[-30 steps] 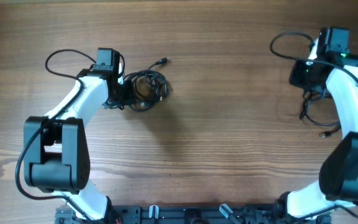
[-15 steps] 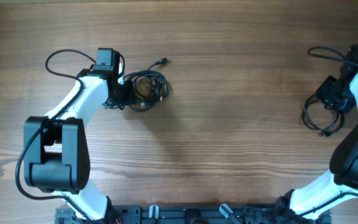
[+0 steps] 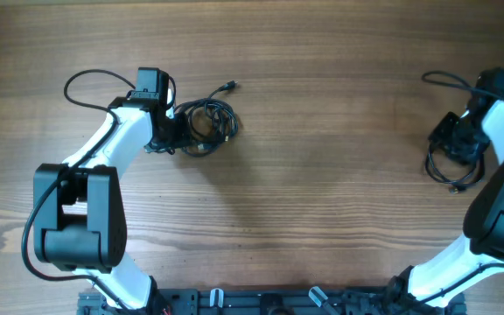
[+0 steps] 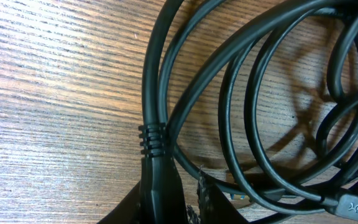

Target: Untangle cables

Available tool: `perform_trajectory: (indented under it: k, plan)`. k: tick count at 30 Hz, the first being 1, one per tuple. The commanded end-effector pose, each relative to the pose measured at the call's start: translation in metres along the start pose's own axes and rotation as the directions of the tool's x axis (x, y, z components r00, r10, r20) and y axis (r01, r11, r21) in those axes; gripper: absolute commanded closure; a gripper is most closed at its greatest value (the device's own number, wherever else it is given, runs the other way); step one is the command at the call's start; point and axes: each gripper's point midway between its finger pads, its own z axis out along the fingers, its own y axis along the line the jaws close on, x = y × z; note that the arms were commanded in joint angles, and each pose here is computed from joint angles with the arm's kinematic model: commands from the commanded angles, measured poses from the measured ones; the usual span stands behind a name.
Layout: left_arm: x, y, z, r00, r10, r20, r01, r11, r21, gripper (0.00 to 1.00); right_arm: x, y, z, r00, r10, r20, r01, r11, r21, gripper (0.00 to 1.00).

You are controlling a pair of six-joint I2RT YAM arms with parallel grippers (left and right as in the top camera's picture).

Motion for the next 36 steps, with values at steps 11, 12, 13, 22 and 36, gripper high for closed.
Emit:
perform_trajectory:
  k: [11, 12, 13, 22, 36]
  plan:
    - [0.014, -0.027, 0.001, 0.998, 0.024, -0.066, -0.013, 0.987, 0.160, 0.71, -0.038, -0.030, 0.041, 0.955, 0.102, 0.277, -0.125, 0.990, 0.068, 0.96]
    - [0.016, -0.033, 0.000, 0.996, 0.047, -0.073, -0.032, 0.980, 0.195, 0.71, -0.046, -0.033, 0.039, 0.945, 0.118, 0.305, -0.141, 0.988, 0.054, 0.96]
    - [0.019, -0.040, -0.001, 0.994, 0.070, -0.078, -0.051, 0.973, 0.224, 0.71, -0.054, -0.033, 0.037, 0.936, 0.131, 0.327, -0.147, 0.989, 0.025, 0.96]
    - [0.056, -0.111, 0.000, 0.951, 0.302, -0.072, -0.267, 0.914, 0.305, 0.67, -0.115, -0.051, 0.010, 0.862, 0.240, 0.447, -0.134, 0.958, -0.255, 0.96]
    - [-0.009, -0.119, -0.072, 0.967, 0.106, 0.232, -0.150, 0.972, 0.183, 0.46, -0.085, 0.026, -0.074, 0.986, 0.113, 0.125, -0.040, 0.879, -0.476, 0.44]
